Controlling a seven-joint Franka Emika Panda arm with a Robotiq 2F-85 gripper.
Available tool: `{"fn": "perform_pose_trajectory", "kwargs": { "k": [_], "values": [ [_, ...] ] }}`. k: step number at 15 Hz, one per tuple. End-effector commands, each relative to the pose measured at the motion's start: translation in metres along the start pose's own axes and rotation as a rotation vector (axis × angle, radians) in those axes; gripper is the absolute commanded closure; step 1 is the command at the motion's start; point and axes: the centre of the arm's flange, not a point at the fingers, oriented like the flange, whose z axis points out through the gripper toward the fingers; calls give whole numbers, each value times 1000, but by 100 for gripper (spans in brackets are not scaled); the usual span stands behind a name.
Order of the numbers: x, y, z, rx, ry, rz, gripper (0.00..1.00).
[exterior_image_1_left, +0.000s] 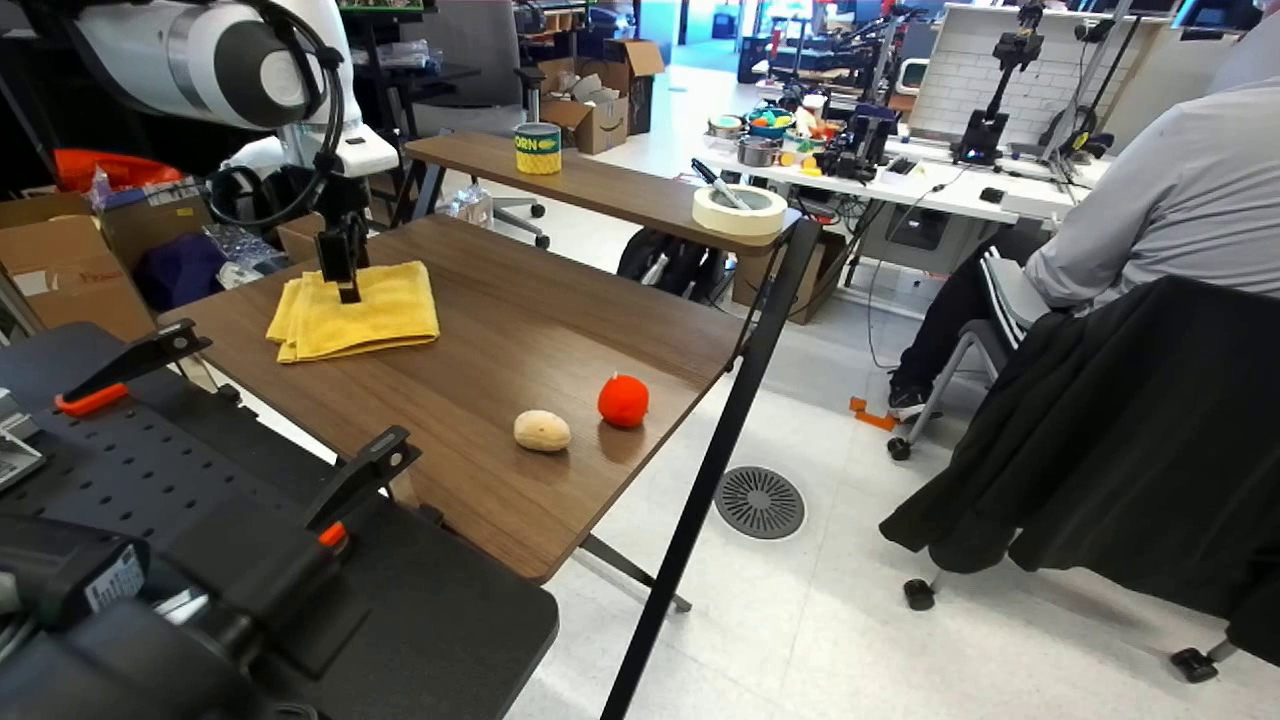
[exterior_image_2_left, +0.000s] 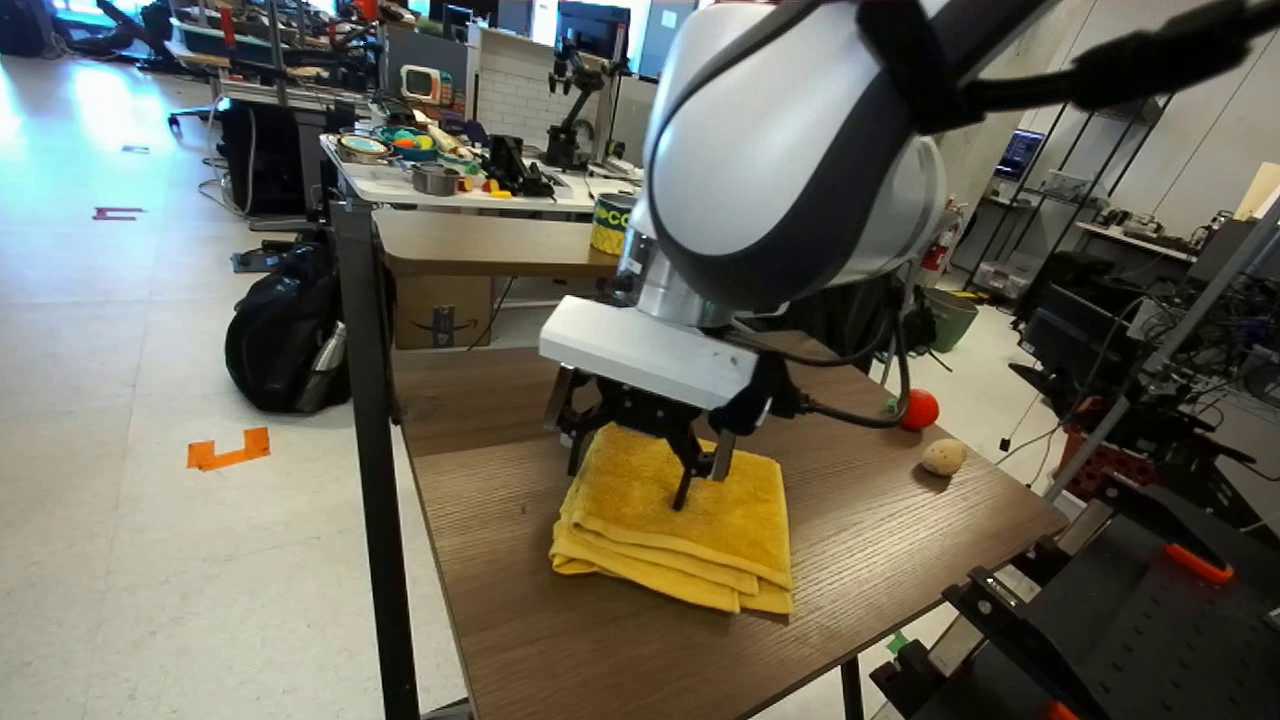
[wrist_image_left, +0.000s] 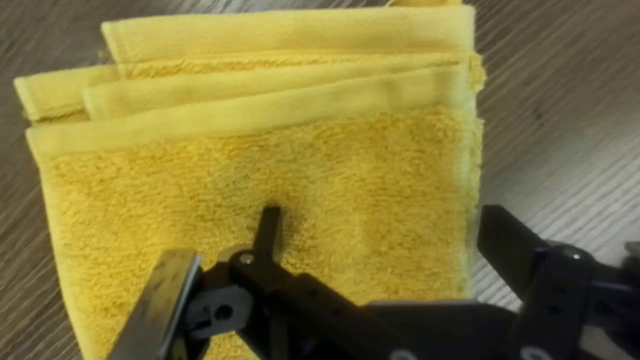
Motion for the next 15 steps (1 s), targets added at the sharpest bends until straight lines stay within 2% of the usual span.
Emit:
{"fn": "perform_pose_trajectory", "kwargs": {
  "k": [1, 4, 6, 8, 12, 15],
  "values": [
    [9, -44, 36, -68, -24, 80, 0],
    [14, -55, 45, -86, -34, 141, 0],
    [3, -58, 30, -55, -41, 131, 0],
    [10, -21, 4, -24, -24, 104, 0],
    [2, 7, -48, 80, 46, 72, 0],
    [2, 25, -62, 61, 87, 84, 0]
  ]
}}
